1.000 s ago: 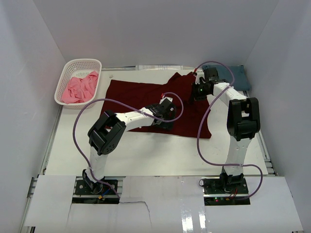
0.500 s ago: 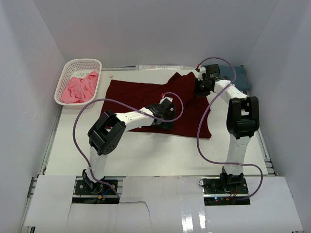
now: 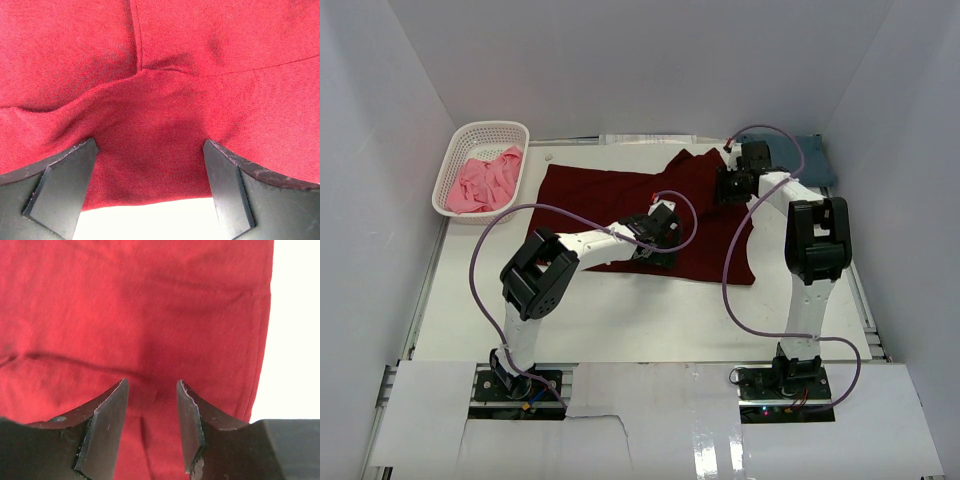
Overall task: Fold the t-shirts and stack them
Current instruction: Fold the flattened tshirt in 1/3 of the way
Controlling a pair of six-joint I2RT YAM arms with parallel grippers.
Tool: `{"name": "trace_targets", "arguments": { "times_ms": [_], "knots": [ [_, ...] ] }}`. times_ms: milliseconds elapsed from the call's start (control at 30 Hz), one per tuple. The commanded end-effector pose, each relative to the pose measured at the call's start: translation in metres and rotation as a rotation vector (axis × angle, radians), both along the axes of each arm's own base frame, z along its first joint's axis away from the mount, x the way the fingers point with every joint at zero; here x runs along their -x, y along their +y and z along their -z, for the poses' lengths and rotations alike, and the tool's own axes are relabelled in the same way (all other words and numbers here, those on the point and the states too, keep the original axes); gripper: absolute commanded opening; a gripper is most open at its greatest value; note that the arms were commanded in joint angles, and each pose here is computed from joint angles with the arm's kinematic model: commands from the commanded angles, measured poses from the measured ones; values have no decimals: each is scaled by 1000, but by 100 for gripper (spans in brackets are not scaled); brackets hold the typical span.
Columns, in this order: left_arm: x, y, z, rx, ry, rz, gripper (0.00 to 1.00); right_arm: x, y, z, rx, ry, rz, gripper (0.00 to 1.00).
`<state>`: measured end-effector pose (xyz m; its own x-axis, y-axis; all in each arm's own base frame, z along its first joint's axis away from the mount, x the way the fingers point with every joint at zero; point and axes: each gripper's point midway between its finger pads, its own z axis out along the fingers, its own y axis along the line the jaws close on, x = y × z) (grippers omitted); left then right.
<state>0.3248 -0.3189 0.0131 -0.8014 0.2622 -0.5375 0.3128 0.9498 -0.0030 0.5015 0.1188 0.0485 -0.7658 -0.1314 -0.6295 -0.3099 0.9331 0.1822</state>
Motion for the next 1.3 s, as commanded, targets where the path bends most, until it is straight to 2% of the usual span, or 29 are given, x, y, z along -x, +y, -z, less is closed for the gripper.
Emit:
{"name": "trace_targets", "arguments": {
  "times_ms": [0,67,100,133,267,367,433,567,633,733,767,900,1000,1033,1267],
  "knots": [
    [109,36,88,-142,446,36,98,9,2,-38,-61,-59,18,50],
    [109,35,87,-139,445,40,98,26,4,-51,-89,-61,26,49],
    [109,34,85,-134,442,41,98,48,5,-33,-110,-6,45,49],
    [108,32,83,-127,438,41,98,51,7,-55,-139,-69,43,49],
    [98,20,61,-73,396,53,98,90,14,-60,-134,-44,57,48],
    [85,2,30,39,380,81,98,114,21,-52,-143,43,55,48],
    [69,-3,4,118,360,84,98,129,24,-41,-144,108,48,47],
    [27,7,-38,180,276,60,98,159,31,-17,-146,173,32,45],
    [8,21,-44,195,272,27,98,174,33,-4,-150,210,29,43],
    [-20,29,-60,203,237,9,98,184,36,4,-143,232,17,23],
    [-26,30,-62,205,234,5,98,188,37,7,-139,244,11,8],
    [-58,26,-92,268,177,-11,98,202,35,16,-91,288,10,8],
    [-71,22,-92,262,184,-12,98,209,36,18,-37,301,5,8],
    [-79,17,-106,271,165,2,98,216,37,20,-16,325,-5,8],
    [-103,-10,-89,265,222,100,98,230,28,22,52,346,9,8]
  ]
}}
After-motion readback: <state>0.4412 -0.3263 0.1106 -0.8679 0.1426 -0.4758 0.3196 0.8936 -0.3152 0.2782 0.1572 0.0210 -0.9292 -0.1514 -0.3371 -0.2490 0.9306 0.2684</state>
